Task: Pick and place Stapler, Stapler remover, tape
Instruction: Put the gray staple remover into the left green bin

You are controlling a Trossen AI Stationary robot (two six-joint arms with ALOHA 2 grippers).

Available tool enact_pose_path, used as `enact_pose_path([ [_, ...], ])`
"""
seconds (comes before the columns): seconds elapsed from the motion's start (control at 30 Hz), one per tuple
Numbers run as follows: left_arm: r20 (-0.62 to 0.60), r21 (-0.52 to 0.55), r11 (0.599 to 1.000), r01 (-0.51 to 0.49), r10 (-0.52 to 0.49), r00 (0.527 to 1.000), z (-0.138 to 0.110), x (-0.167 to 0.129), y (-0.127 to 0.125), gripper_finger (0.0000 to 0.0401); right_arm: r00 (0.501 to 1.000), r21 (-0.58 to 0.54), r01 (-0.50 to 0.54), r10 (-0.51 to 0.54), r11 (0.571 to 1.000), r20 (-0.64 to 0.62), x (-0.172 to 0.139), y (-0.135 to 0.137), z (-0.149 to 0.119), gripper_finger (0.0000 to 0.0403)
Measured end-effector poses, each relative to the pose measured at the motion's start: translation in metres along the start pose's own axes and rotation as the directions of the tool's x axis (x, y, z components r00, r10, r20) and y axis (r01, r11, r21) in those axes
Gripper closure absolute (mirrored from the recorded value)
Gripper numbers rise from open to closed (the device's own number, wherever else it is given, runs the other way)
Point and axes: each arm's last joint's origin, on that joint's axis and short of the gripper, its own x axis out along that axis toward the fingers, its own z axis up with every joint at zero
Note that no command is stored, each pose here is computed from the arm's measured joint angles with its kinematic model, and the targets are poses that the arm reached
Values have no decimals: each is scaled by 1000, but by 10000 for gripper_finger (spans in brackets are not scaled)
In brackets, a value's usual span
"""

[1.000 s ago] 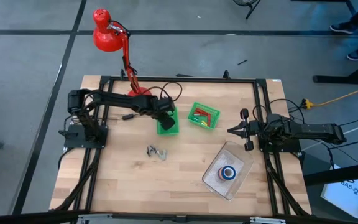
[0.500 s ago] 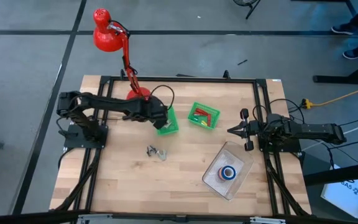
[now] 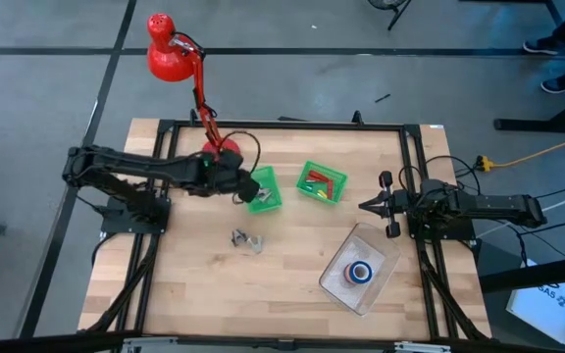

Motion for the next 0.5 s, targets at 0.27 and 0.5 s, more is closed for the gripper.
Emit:
enact_pose_path([
  [0.27, 13, -42, 993, 115, -114, 993, -25, -24, -21, 287, 1000, 0, 0, 0, 1000, 0, 0, 0, 0, 382],
  [0.5, -27, -48, 966, 255, -256, 966, -55, -54, -37, 287, 1000, 0, 0, 0, 1000, 0, 0, 0, 0, 382],
])
